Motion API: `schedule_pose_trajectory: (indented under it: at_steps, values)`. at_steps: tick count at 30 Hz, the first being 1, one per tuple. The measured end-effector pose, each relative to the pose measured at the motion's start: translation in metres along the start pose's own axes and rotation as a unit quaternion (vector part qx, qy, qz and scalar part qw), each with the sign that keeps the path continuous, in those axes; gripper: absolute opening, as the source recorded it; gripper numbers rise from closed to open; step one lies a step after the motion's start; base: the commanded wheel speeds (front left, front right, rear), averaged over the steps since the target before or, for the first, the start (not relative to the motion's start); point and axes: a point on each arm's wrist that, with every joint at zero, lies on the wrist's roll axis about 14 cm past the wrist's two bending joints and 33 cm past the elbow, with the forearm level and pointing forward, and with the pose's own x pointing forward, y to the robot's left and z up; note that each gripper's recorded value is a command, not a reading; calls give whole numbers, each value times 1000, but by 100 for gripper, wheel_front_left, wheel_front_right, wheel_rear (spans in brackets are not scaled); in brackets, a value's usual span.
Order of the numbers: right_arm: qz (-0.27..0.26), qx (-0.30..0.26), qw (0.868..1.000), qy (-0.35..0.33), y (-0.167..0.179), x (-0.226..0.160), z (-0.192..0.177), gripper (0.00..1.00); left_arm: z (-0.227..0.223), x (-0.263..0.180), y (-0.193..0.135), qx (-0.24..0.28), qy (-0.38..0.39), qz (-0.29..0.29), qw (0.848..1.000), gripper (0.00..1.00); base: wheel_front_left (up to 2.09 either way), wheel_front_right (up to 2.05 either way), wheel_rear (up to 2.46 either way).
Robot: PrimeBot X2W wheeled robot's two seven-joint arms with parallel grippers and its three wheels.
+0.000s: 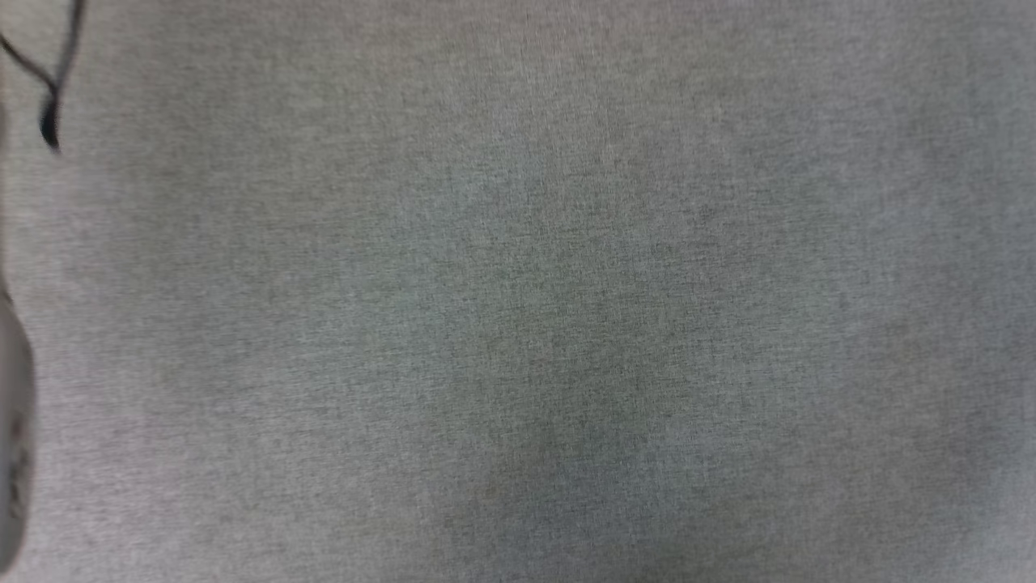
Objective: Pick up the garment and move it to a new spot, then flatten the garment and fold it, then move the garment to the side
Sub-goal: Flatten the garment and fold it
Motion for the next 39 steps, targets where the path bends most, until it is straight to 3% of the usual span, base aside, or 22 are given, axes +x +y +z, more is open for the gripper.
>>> schedule_pose_trajectory:
  at_steps: [10,23,34,39]
  values:
    - [19,40,998,49,15,-64,-53,0,-57,-84,13,-41,70,21,996,0,0,0,0]
    - [17,126,984,126,43,-200,-116,0,-93,-258,19,-85,143,87,982,0,0,0,0]
    - [-18,186,964,191,63,-327,-143,0,-72,-388,20,-69,191,147,968,0,0,0,0]
    - [-19,188,956,224,74,-369,-145,0,-58,-421,12,-64,205,154,965,0,0,0,0]
